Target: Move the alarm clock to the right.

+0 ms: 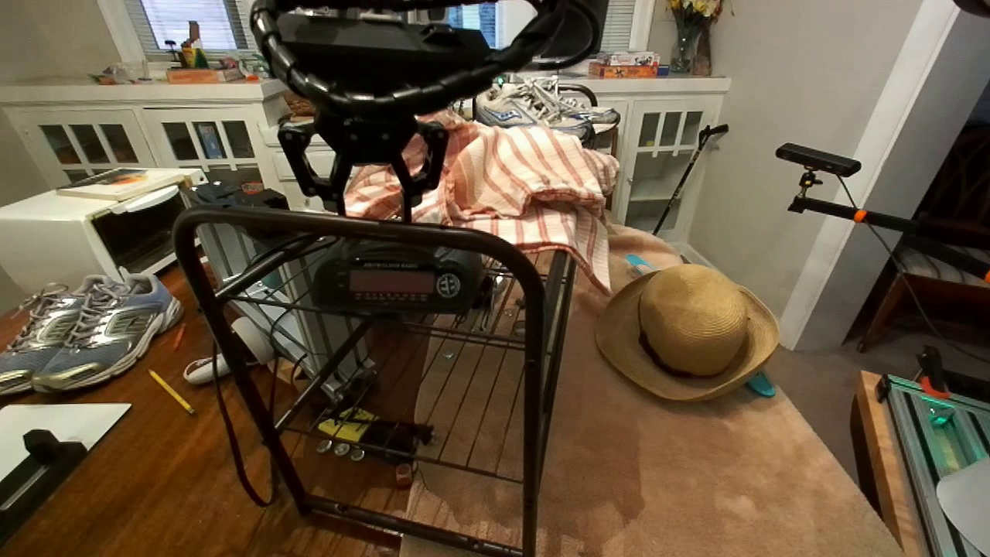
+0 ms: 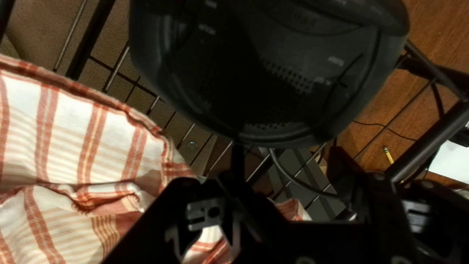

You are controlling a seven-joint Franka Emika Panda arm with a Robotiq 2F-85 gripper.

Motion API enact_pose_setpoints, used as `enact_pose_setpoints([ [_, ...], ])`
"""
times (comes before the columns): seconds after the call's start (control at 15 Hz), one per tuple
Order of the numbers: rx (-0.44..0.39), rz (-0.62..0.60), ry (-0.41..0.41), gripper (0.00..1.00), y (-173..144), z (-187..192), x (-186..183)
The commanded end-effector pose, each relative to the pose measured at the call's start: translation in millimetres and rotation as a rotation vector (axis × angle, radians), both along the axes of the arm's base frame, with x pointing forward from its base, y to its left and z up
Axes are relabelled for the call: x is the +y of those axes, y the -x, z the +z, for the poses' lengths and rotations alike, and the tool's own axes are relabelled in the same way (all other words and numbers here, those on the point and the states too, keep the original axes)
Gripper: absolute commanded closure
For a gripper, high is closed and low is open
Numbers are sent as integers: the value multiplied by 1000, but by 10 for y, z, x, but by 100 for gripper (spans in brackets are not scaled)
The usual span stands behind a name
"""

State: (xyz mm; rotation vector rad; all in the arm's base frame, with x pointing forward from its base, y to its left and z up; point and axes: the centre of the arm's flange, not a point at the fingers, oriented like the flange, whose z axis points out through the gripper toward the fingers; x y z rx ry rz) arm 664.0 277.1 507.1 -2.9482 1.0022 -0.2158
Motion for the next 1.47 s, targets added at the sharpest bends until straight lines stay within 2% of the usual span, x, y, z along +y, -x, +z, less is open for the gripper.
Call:
enact_pose_setpoints([
  [0.0,24,-8,10,41,-35,-78,1],
  [0.2,32,-13,15,42,-42,-150,-14],
  [0.4,42,-13,18,57,-52,-208,-21],
  [0.47,46,-13,19,56,-54,-224,-22],
  [0.53,48,-13,19,66,-52,-239,-23],
  [0.6,50,-13,19,69,-51,-247,-22],
  [0.67,50,-11,19,88,-51,-248,-18],
  [0.8,50,-10,20,100,-52,-244,-13],
  [1.13,45,-12,14,99,-54,-207,-17],
  [1.4,13,3,-6,99,-44,21,10],
])
